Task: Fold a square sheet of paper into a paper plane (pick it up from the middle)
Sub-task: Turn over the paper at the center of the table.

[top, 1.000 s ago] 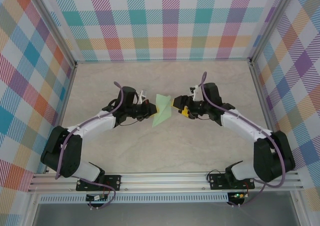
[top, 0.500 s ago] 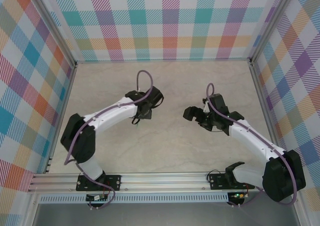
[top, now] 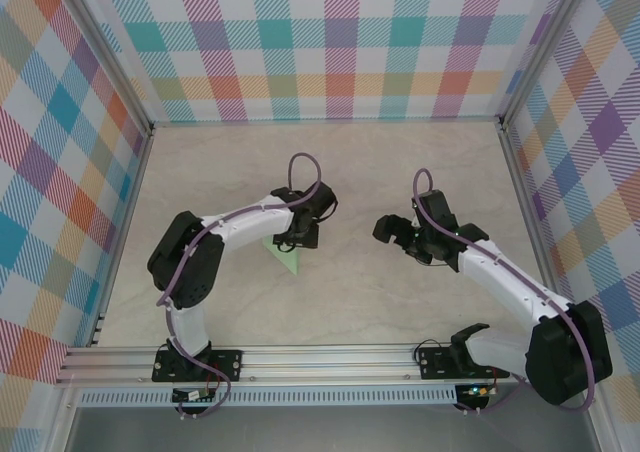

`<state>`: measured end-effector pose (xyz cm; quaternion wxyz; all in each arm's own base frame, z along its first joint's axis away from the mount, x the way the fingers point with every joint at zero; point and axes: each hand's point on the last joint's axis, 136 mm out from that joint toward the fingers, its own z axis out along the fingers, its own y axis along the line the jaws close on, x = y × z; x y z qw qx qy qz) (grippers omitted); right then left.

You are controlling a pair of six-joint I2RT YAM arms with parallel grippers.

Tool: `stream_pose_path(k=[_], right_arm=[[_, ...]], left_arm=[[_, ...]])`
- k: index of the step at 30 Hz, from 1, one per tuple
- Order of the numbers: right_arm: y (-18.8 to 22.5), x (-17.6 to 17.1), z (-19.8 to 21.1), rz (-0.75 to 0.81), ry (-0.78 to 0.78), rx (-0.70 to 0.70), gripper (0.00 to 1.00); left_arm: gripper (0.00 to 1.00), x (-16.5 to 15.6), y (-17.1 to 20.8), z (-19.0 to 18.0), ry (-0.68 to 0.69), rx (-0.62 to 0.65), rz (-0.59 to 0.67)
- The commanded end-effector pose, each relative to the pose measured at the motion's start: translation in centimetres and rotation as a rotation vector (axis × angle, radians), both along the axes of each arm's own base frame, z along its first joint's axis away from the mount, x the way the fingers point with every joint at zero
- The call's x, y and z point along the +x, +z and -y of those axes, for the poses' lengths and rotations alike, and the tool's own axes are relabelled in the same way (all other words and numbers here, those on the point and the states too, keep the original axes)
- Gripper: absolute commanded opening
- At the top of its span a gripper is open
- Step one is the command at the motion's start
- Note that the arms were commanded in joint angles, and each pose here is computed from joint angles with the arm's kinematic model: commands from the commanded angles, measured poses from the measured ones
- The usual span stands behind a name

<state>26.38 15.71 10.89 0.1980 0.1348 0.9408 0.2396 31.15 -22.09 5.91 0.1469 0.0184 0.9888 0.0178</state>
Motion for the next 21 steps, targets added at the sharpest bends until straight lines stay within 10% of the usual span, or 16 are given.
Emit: stream_pose_path(k=[1,21], right_arm=[[-0.4,0.2,-1.2,-0.010,0.027,-0.026,0.95],[-4.2,0.0,-26.9,-0.071,0.443,0.070,0.48]], left_arm=[[0.72,0.8,3.4,1.8,0.013,-0.293,0.014],[0.99,-0.7,2.5,-15.9,0.579,-0.439,0.114]])
